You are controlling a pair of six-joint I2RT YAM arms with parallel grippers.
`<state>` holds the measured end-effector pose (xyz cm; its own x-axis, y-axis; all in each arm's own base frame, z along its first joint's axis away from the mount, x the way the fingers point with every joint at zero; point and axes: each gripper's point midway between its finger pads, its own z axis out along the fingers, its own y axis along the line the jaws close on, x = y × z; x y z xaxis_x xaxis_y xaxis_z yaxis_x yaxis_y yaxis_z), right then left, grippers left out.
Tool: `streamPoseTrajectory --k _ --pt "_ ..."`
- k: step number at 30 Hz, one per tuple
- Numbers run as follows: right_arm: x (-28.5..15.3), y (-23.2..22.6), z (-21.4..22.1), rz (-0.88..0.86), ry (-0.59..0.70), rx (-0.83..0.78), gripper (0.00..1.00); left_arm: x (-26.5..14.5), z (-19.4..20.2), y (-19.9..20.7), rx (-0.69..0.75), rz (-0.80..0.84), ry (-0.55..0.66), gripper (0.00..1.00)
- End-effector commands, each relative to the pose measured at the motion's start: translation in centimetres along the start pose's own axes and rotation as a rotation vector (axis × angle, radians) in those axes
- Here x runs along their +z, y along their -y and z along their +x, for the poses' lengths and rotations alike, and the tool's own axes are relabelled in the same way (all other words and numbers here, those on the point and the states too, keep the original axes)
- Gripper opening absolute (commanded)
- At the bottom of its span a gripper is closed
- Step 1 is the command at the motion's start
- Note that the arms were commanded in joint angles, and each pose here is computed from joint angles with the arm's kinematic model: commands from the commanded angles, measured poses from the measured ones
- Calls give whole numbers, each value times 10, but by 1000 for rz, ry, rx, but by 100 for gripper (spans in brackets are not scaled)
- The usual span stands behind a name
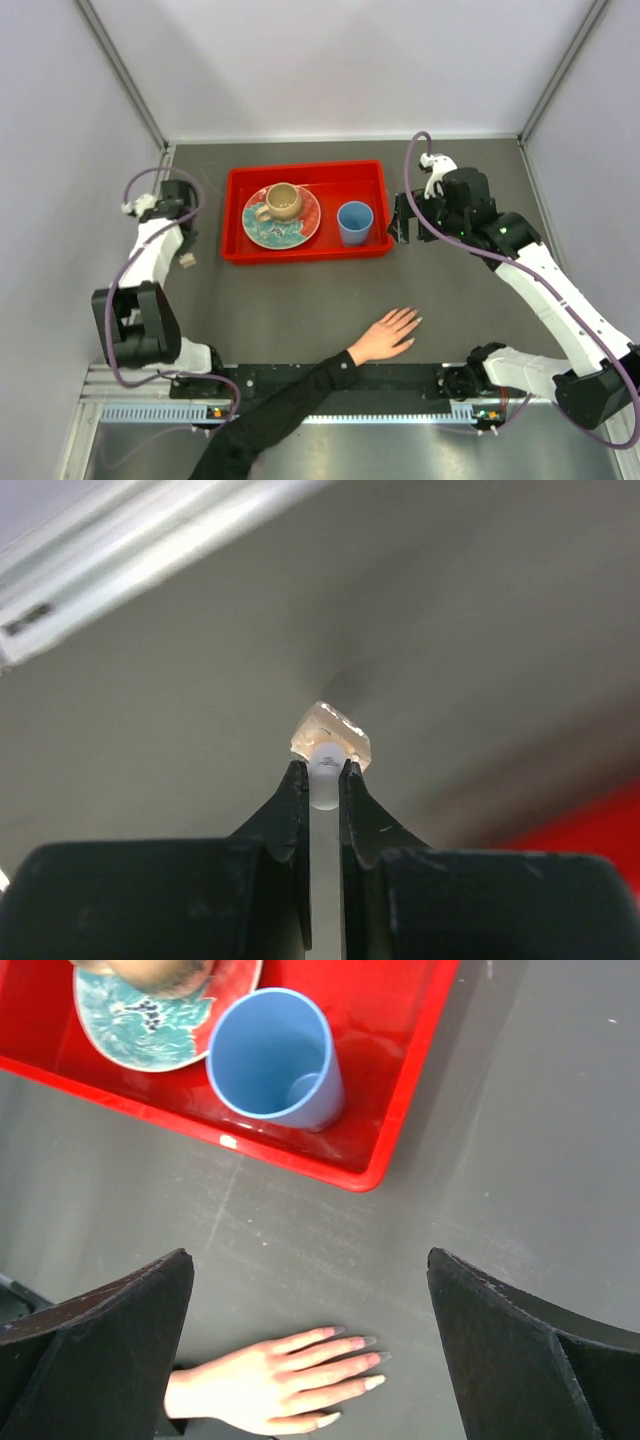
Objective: Paint the nails
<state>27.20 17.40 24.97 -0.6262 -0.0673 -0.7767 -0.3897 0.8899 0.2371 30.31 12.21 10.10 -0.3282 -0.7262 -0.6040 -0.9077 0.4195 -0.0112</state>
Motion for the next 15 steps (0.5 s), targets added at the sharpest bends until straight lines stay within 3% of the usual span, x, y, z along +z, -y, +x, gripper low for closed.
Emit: streamPoseTrajectory --k 1,4,10,12,13,15 --pt "-5 8 -6 56 37 -26 99 -63 35 30 190 199 40 0" --pt "-3 13 -3 83 30 -17 99 -105 87 49 316 356 -29 0" --pt "-3 10 0 70 30 18 99 -157 173 50 505 443 -64 0" --pt "-4 10 2 64 33 19 99 -167 188 37 534 405 -47 0" --pt "-5 11 4 66 31 19 99 -170 174 37 508 381 47 0" --pt "-5 14 6 82 27 18 99 -177 172 34 524 381 96 0"
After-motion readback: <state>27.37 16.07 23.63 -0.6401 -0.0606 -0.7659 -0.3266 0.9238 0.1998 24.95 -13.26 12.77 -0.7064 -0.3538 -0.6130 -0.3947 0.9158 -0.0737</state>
